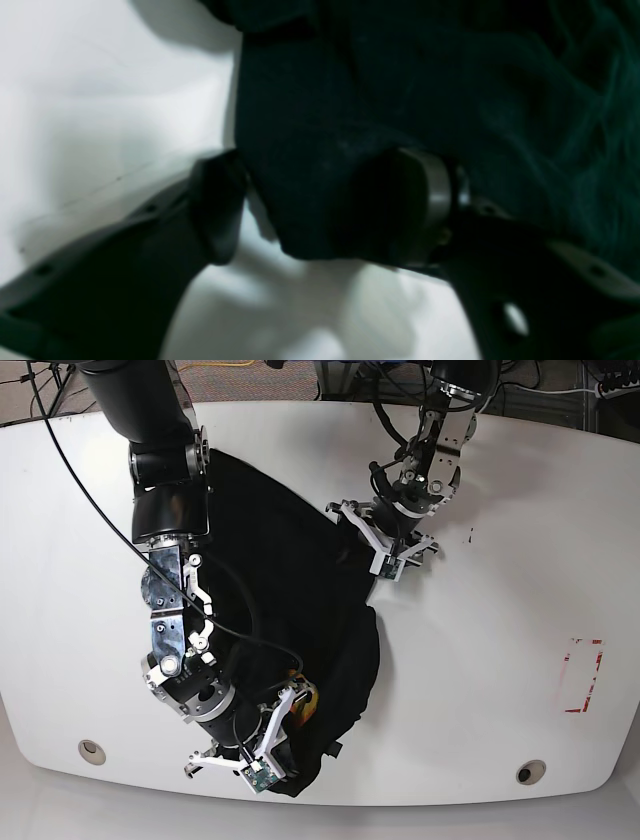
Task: Layout the t-shirt on the table in an organized manner, then fold the t-shirt properly
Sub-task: 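Reach the left gripper to the t-shirt and grasp its edge, then lift the t-shirt with both grippers and shake it out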
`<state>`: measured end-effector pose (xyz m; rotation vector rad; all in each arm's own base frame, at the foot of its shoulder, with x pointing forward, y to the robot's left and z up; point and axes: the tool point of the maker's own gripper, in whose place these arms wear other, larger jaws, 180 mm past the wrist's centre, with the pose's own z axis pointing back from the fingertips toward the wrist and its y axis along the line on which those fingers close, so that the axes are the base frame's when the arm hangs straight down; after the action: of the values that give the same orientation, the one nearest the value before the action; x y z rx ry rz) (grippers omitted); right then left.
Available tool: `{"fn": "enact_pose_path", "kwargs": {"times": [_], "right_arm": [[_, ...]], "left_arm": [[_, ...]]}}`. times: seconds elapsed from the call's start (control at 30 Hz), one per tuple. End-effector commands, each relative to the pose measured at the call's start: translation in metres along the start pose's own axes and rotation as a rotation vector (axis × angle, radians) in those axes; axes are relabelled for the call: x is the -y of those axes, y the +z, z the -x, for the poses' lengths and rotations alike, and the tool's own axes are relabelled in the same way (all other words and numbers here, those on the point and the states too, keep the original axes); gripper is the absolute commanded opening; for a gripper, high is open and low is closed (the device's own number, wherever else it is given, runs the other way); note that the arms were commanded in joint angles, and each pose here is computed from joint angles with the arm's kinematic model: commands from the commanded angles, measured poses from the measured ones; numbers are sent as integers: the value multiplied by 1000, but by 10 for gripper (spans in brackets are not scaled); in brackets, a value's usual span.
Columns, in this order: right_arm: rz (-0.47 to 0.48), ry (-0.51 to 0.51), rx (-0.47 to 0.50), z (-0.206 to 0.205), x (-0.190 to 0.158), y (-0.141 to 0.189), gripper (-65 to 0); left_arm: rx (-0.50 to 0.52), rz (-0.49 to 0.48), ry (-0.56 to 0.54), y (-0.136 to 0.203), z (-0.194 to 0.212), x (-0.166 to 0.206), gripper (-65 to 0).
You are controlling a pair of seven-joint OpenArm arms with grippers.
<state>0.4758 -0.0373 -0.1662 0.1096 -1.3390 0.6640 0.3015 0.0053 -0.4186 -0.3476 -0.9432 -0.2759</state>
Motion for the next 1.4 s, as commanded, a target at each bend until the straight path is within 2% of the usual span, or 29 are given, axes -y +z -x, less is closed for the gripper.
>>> {"fn": "enact_pose_path", "kwargs": {"times": [0.0,0.17,0.37,0.53,0.63,0.93,1.23,1.37], "right_arm": [[19,9,93,-31,9,4,-650],[21,9,96,-32,9,4,-650],[24,14,104,-35,10,6,-650],[28,12,95,-30,11,7,-650],[54,-9,89,-24,22,11,-650],[158,-69,95,-18,65,26,-650],[228,-68,116,-35,107,31,-650],[243,-84,122,-44,122,27,-650]], "left_arm": [[6,16,-12,-1,-4,5,-403],[-40,17,-6,-5,13,4,-650],[-54,6,10,-6,20,-1,-650],[17,-61,34,3,-5,-27,-650],[64,-98,32,12,-23,-43,-650],[177,-226,-79,52,-71,-106,-650],[291,-366,-150,98,-123,-158,-650],[342,-431,-163,116,-162,-176,-650]]}}
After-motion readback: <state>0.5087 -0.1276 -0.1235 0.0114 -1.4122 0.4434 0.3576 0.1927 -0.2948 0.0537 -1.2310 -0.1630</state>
